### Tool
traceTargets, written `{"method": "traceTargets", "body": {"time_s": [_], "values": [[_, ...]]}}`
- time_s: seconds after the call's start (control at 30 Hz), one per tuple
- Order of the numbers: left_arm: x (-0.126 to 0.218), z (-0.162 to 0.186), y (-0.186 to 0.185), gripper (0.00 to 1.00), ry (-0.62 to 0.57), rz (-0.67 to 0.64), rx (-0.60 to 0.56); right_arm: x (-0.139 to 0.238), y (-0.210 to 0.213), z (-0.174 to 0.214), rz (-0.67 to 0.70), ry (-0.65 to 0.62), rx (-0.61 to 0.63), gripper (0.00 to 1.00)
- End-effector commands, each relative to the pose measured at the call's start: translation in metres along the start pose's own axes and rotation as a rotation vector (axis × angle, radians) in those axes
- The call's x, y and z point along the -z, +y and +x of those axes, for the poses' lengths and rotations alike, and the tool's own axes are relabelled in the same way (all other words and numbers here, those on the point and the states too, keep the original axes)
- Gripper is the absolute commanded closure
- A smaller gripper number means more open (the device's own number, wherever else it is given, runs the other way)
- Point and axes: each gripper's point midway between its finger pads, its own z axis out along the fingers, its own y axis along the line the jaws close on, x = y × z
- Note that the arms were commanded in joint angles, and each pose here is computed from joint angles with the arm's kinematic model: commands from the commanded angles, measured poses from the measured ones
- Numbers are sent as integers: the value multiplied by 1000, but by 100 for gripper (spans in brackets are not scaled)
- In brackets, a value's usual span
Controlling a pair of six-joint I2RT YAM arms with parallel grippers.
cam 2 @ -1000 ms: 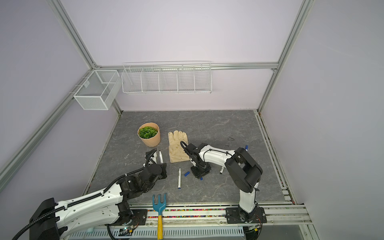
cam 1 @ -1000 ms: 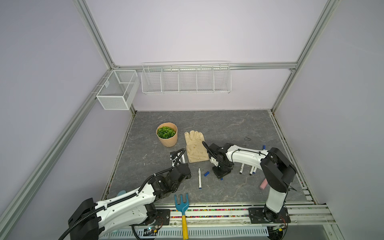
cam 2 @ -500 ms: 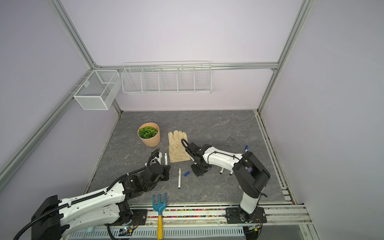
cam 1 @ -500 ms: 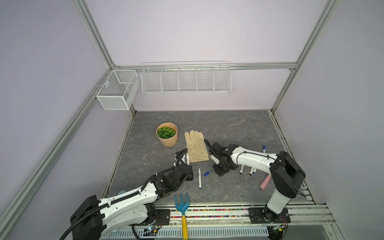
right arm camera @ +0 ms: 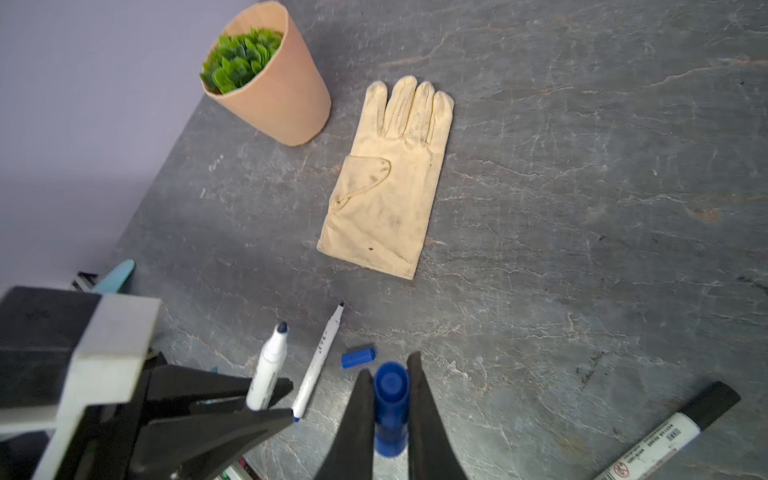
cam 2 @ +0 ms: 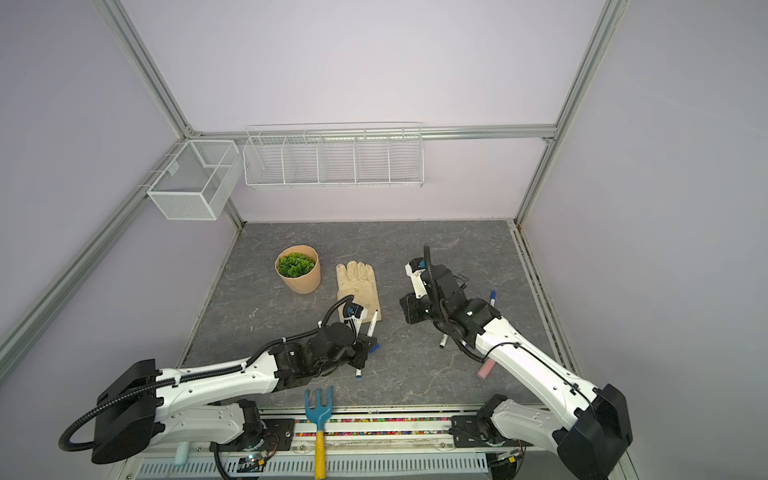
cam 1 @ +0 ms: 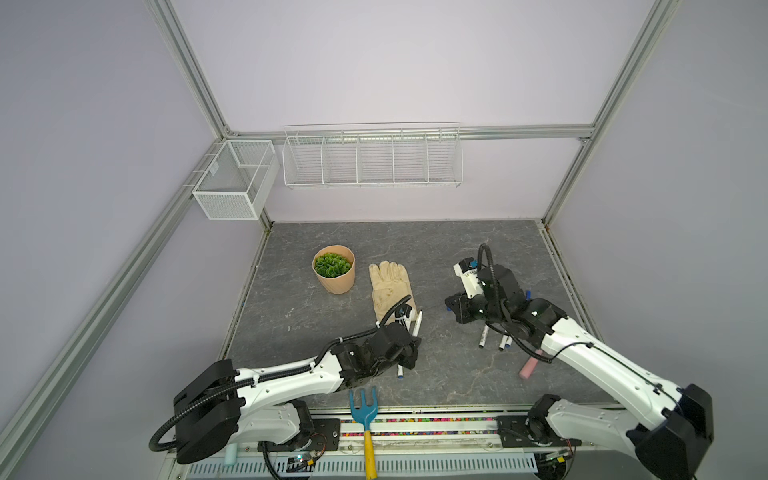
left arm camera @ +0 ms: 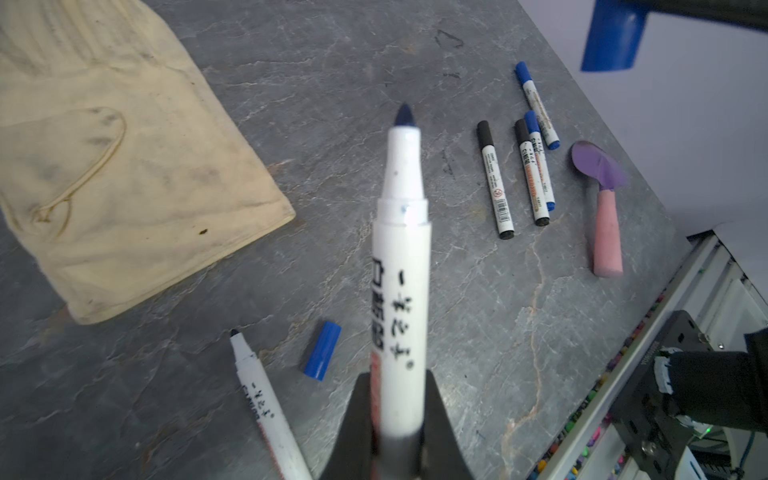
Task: Insert the pens into the pen caps
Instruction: 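Lift the blue cap with the right gripper toward the marker held by the left gripper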
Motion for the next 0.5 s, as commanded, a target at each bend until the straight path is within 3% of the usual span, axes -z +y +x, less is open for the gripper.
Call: {"method": "traceTargets", "body": {"time_s": [0.0, 0.47], "values": [[1, -15, -23, 100, -36, 77, -59, 12, 3, -13, -79, -113, -91, 94], [-3, -18, -44, 100, -20, 143, -116, -7, 42, -12, -293, 29, -28, 94]]}}
